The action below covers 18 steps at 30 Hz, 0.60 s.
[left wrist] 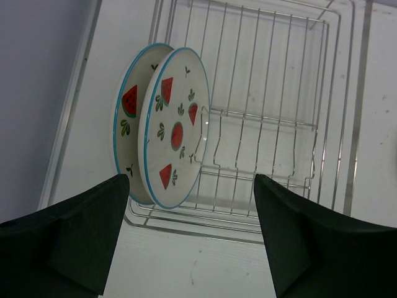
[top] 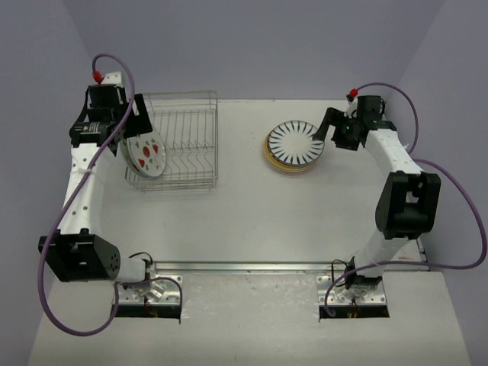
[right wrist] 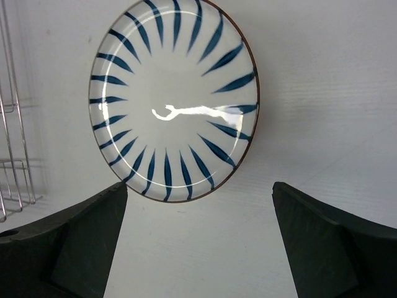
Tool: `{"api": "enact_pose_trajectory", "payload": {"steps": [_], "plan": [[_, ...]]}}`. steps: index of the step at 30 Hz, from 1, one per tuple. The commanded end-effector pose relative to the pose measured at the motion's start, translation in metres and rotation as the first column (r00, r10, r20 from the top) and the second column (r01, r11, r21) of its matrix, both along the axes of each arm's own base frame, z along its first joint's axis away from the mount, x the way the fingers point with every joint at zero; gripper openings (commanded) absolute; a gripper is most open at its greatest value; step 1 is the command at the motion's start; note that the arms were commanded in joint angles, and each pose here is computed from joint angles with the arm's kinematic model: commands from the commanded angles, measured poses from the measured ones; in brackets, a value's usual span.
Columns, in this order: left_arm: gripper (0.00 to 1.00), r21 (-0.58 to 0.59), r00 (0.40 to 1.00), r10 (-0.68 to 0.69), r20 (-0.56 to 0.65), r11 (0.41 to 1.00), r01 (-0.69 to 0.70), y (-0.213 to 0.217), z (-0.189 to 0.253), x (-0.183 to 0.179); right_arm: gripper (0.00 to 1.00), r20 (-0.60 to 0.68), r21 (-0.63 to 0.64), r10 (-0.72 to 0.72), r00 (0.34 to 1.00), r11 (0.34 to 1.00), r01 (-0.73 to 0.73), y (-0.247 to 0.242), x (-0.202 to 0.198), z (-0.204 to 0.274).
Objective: Unload the plates from the dish rack
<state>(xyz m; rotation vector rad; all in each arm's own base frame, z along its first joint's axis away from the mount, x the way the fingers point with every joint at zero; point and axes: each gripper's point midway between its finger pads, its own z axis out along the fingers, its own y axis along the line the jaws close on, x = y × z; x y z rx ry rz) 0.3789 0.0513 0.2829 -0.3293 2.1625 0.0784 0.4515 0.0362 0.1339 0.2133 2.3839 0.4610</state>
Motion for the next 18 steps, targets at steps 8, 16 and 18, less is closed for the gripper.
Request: {"api": "enact_pose_trajectory", "payload": {"steps": [8,16,18], "plan": [[0.61,0.055,0.994,0.017,-0.107,0.998,-0.011,0.025,-0.031,0.021,0.99,0.227,-0.133,0.200,0.953,0.976,-0.174,0.042,-0.032,0.068],[0.62,0.087,0.986,0.019,-0.168,0.996,-0.004,0.036,-0.059,0.039,0.99,0.235,-0.117,0.223,0.946,0.973,-0.200,0.047,-0.045,0.068],[0.61,0.080,0.983,0.008,-0.181,0.997,0.007,0.035,-0.066,0.041,0.99,0.235,-0.110,0.230,0.944,0.972,-0.209,0.049,-0.047,0.068]]}}
